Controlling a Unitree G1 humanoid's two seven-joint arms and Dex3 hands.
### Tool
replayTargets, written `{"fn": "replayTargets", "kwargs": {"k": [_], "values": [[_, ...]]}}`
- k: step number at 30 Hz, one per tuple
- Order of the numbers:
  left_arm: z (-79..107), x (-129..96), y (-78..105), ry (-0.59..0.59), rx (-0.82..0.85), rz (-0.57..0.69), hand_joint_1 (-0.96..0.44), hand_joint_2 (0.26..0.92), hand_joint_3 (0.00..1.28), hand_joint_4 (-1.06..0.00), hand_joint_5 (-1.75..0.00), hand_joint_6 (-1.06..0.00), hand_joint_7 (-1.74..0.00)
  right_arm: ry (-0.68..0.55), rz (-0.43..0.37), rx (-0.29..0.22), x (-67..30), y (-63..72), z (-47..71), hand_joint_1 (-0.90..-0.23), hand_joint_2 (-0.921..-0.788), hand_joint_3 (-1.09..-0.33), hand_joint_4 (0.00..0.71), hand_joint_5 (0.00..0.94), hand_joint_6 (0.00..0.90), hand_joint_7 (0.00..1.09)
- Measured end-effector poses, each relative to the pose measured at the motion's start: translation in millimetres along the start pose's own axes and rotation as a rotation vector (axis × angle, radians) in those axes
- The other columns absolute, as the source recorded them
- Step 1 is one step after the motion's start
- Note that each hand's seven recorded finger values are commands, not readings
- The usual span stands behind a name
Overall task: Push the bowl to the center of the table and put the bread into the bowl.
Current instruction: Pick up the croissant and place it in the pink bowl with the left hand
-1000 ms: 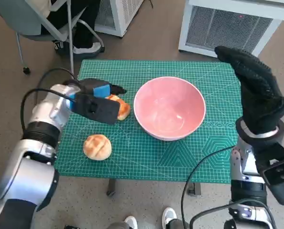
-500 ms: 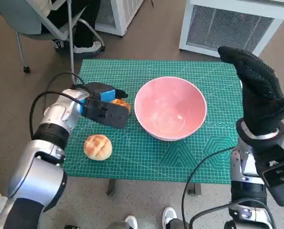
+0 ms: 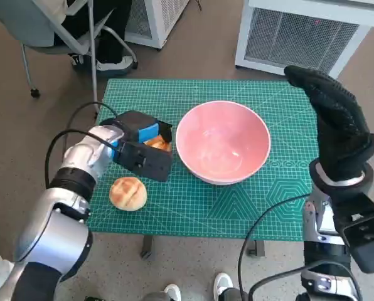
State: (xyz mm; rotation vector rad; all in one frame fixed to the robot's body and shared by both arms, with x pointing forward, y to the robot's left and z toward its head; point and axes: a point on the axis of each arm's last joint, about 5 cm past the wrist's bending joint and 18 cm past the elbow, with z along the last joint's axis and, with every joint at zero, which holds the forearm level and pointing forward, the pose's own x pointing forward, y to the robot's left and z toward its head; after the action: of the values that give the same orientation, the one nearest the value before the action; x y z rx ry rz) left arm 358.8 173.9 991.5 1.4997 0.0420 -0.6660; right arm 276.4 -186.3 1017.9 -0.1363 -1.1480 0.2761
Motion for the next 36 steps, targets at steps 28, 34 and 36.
{"fn": "replayTargets", "kwargs": {"k": [28,34,36], "values": [[-7.4,-53,94.5,-0.311,-0.18,0.603,0.0,0.92,0.07,-0.63,-1.15,-0.68,-1.18,0.005,-0.026,0.028,-2.9,1.6,4.5,-0.622,-0.921,-0.756,0.291,0.002,-0.001,0.74],[4.7,-63,109.4,-0.443,-0.137,0.694,0.0,0.92,0.07,-0.64,-1.13,-0.67,-1.2,0.005,-0.033,0.03,-4.4,1.3,5.2,-0.622,-0.921,-0.757,0.299,0.006,-0.001,0.75],[7.9,-66,112.4,-0.472,-0.119,0.707,0.0,0.92,0.07,-0.65,-1.13,-0.67,-1.21,0.003,-0.036,0.028,-4.7,1.1,6.2,-0.622,-0.921,-0.757,0.301,0.007,-0.001,0.75]]}}
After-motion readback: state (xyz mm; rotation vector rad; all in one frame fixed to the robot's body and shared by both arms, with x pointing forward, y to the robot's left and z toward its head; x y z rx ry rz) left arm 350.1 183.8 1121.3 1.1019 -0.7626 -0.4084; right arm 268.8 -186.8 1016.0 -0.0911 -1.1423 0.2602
